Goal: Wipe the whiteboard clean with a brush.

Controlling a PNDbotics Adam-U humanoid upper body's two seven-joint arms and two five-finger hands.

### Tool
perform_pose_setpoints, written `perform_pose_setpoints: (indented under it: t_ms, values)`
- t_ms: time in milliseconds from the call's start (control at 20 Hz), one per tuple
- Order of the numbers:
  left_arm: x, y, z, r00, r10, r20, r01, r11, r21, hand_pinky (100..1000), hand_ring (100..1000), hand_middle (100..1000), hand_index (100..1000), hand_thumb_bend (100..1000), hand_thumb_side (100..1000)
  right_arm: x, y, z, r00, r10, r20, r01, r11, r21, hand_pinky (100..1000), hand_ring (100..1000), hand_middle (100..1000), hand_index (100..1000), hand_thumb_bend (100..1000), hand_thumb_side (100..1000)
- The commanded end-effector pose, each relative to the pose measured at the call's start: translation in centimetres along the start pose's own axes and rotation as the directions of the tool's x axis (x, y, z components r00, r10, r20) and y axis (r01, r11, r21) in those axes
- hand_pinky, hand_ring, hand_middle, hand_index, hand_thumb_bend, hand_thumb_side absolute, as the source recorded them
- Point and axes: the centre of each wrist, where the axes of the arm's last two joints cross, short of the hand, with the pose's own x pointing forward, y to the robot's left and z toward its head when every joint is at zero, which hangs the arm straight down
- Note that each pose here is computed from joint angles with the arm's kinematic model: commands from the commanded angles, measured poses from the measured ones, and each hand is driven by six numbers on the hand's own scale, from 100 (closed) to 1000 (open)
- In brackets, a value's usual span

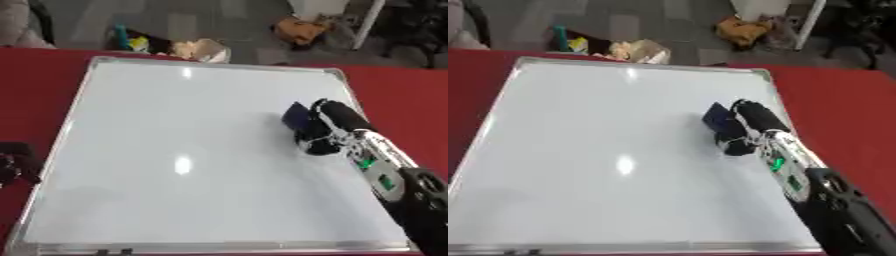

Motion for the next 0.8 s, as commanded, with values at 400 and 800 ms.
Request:
perform_pose_setpoints:
  t_ms: [400, 800]
  values:
    - [1.31, 0.54, -0.53, 0.999, -0.037, 0.039, 0.038, 0.999, -0.016, 476, 543, 557, 656, 701, 919, -0.77, -1.41, -0.22, 1.000, 0.008, -0.029, -0.009, 0.999, -0.048, 635, 490, 461, 301, 100, 202]
    - [1.50, 0.53, -0.68, 0.998, -0.042, 0.045, 0.043, 0.999, -0.021, 476, 543, 557, 655, 701, 920, -1.09, -0.97, -0.41, 0.999, 0.000, -0.046, -0.001, 0.999, -0.035, 637, 501, 472, 378, 100, 209]
